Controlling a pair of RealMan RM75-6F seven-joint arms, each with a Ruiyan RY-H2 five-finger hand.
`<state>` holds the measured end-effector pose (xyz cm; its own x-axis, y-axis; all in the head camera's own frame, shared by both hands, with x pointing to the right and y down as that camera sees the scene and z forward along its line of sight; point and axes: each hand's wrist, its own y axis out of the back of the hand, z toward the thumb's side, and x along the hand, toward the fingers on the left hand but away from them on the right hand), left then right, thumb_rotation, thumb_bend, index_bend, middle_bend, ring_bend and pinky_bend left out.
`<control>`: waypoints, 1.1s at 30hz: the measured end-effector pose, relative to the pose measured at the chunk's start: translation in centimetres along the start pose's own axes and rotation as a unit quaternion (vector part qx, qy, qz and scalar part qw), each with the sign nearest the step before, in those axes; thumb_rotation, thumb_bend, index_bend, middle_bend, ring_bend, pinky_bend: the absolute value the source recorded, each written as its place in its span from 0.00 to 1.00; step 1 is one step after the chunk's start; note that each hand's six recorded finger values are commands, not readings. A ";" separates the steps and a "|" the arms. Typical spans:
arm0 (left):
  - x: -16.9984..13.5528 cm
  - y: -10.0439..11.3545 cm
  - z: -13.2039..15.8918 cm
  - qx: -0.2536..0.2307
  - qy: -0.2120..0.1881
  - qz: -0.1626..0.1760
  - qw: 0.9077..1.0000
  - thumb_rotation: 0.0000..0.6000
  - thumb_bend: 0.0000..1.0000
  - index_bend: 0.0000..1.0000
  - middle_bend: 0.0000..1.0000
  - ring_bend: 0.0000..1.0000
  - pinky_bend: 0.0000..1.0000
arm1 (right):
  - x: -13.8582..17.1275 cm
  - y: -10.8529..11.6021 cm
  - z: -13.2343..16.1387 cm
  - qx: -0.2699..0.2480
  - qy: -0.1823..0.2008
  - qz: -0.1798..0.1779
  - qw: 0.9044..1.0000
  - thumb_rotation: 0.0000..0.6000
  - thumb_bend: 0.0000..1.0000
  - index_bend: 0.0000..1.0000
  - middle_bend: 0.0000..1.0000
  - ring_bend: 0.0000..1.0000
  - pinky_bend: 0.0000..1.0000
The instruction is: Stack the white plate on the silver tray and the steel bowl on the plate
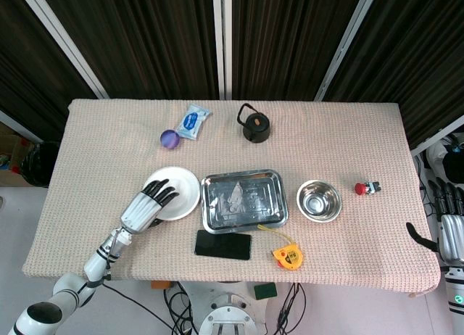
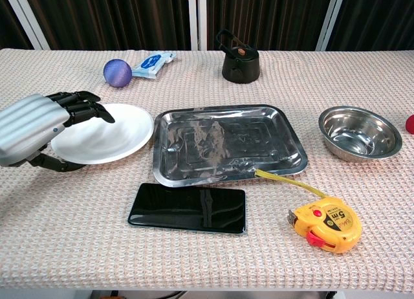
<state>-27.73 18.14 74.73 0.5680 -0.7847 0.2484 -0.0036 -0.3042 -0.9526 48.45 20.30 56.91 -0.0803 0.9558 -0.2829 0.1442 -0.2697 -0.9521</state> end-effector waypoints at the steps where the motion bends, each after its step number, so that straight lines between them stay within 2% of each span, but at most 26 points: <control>1: 0.0 0.0 -0.1 0.001 0.001 0.000 1.000 1.00 0.21 0.27 0.25 0.13 0.23 | 0.0 0.0 0.0 0.000 0.000 0.000 1.000 1.00 0.22 0.00 0.00 0.00 0.00; 21: -0.1 -0.4 -0.7 0.010 0.011 -0.011 1.000 1.00 0.23 0.52 0.25 0.13 0.23 | -0.1 -0.3 -0.1 0.000 -0.002 0.004 1.000 1.00 0.22 0.00 0.00 0.00 0.00; 26: -0.1 -0.6 -0.8 0.011 0.015 -0.014 1.000 1.00 0.33 0.58 0.26 0.13 0.23 | -0.1 -0.4 -0.2 0.001 -0.003 0.006 1.000 1.00 0.22 0.00 0.00 0.00 0.00; 33: -0.2 -0.8 -0.8 0.015 0.014 -0.018 1.000 1.00 0.37 0.68 0.28 0.13 0.24 | -0.1 -0.4 -0.1 0.002 -0.003 0.005 1.000 1.00 0.22 0.00 0.00 0.00 0.00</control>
<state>-28.51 18.06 75.55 0.5438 -0.7887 0.2868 0.0418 -0.3158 -0.9479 48.50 20.30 57.34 -0.0850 0.9521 -0.2938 0.1411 -0.2803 -0.9495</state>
